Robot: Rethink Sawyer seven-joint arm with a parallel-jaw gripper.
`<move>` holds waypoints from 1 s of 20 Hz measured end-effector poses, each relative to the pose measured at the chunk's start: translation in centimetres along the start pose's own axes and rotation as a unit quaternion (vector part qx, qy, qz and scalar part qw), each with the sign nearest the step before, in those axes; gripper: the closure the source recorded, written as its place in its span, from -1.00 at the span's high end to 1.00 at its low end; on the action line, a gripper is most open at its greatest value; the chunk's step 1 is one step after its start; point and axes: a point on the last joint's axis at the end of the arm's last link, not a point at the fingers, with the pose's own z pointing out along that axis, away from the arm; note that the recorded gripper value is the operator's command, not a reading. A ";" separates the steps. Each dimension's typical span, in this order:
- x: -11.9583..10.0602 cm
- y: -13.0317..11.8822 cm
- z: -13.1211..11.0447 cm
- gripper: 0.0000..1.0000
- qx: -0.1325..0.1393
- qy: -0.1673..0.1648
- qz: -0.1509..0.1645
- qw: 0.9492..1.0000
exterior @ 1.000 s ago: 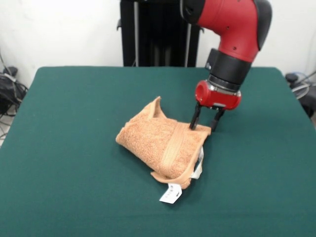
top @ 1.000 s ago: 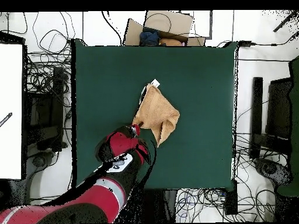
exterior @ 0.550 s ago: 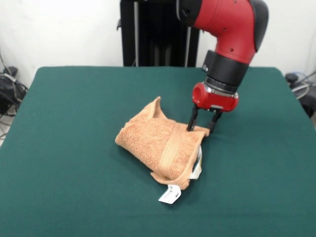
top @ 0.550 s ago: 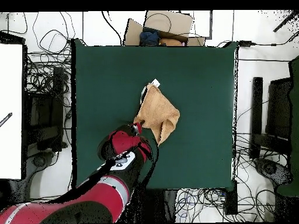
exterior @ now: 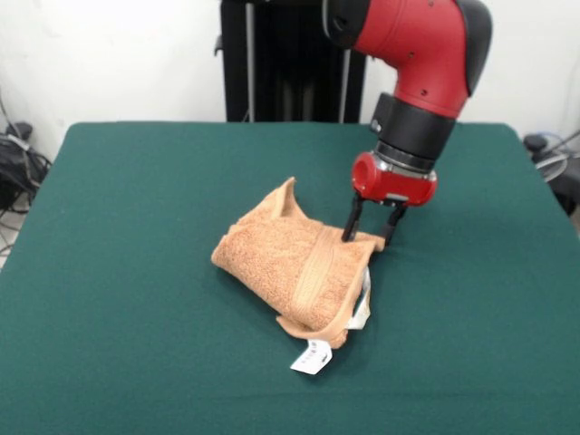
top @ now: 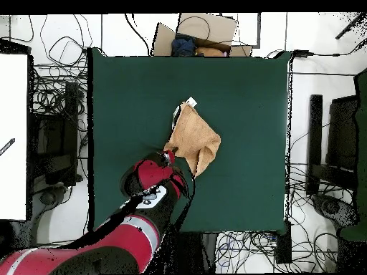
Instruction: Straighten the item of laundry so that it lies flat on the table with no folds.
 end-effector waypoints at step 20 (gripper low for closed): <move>0.1 0.1 0.7 -1.00 0.000 0.002 -0.002 1.000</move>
